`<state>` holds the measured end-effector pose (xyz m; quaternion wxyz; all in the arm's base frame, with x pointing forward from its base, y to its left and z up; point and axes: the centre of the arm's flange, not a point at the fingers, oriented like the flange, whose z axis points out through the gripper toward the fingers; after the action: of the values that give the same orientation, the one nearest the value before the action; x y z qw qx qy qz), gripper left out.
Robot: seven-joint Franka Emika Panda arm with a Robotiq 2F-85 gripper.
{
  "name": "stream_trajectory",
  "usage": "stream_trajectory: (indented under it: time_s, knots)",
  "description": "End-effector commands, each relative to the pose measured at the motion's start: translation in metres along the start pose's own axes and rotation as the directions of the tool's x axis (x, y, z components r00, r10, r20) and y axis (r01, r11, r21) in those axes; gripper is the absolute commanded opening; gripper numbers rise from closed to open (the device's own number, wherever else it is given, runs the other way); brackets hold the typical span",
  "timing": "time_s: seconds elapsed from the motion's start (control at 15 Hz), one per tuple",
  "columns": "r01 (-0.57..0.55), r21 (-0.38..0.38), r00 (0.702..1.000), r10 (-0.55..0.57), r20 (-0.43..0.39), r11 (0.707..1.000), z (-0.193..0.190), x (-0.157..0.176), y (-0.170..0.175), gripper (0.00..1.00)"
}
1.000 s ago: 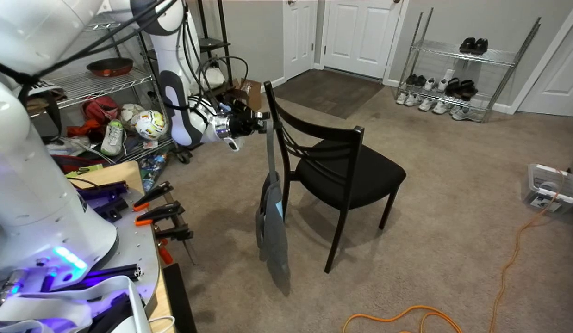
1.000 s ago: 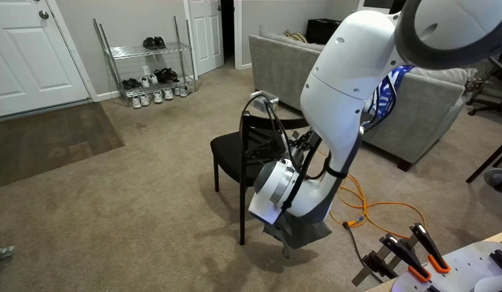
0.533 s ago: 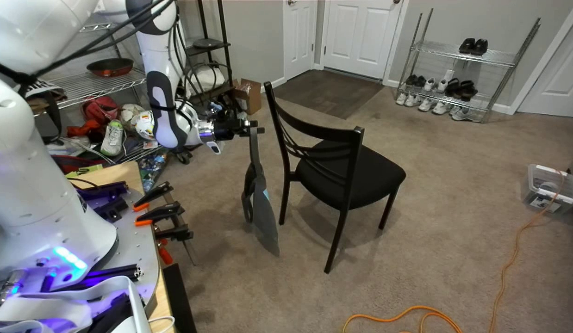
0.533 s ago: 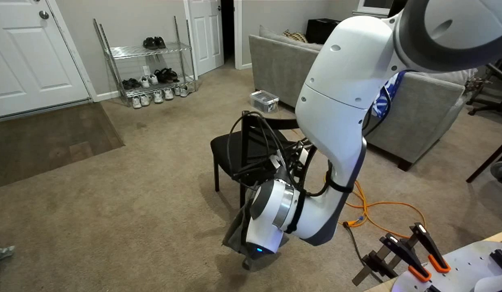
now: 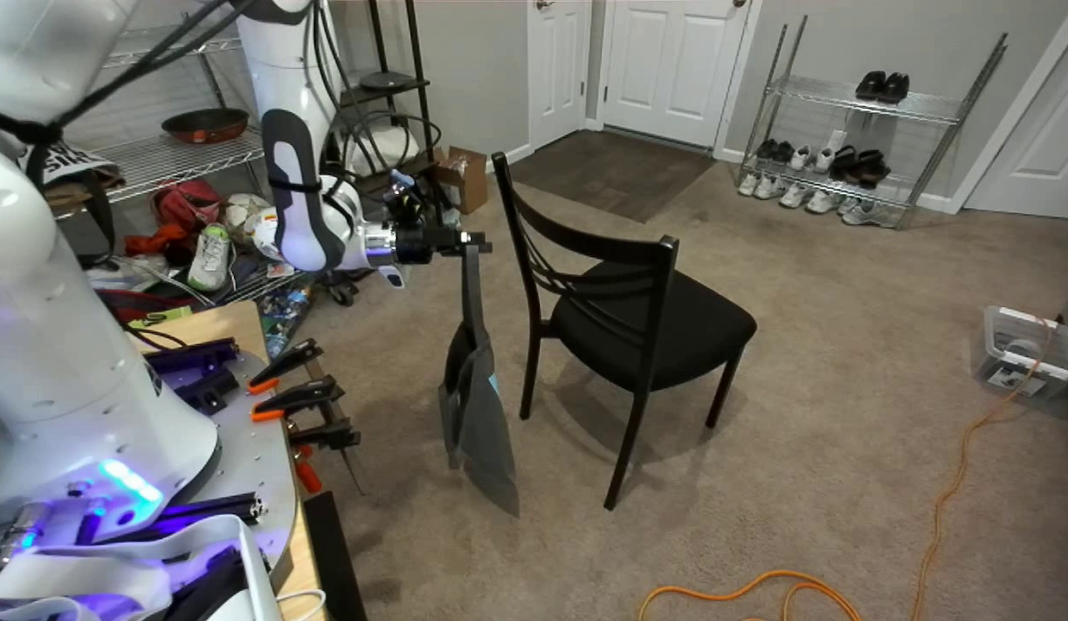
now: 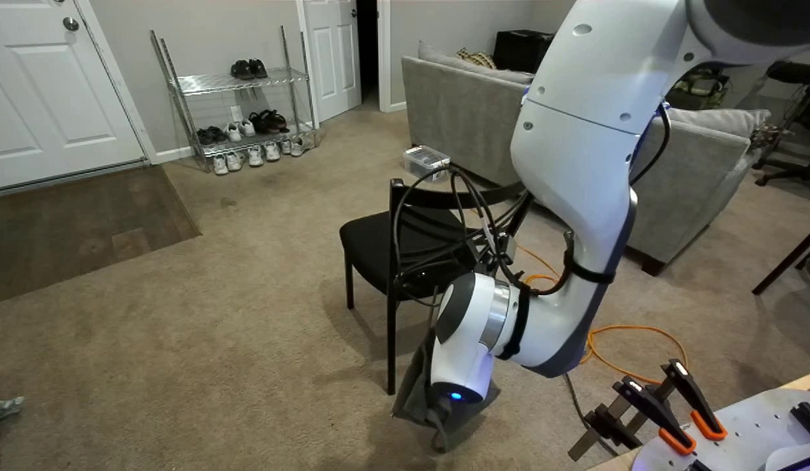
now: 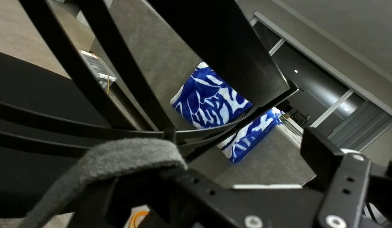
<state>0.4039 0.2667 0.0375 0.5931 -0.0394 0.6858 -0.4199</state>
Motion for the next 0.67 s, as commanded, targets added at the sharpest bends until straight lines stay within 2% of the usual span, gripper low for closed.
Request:
stream_trajectory:
  time_s: [0.0,0.33,0.6]
  knots:
    - [-0.031,-0.041,0.999,0.032,0.016,0.999,0.004,-0.017,-0.049,1.00]
    - [-0.040,-0.041,0.999,0.041,0.023,0.998,0.006,-0.015,-0.089,1.00]
    - [-0.074,-0.030,0.997,0.074,-0.006,0.997,0.008,0.005,-0.122,1.00]
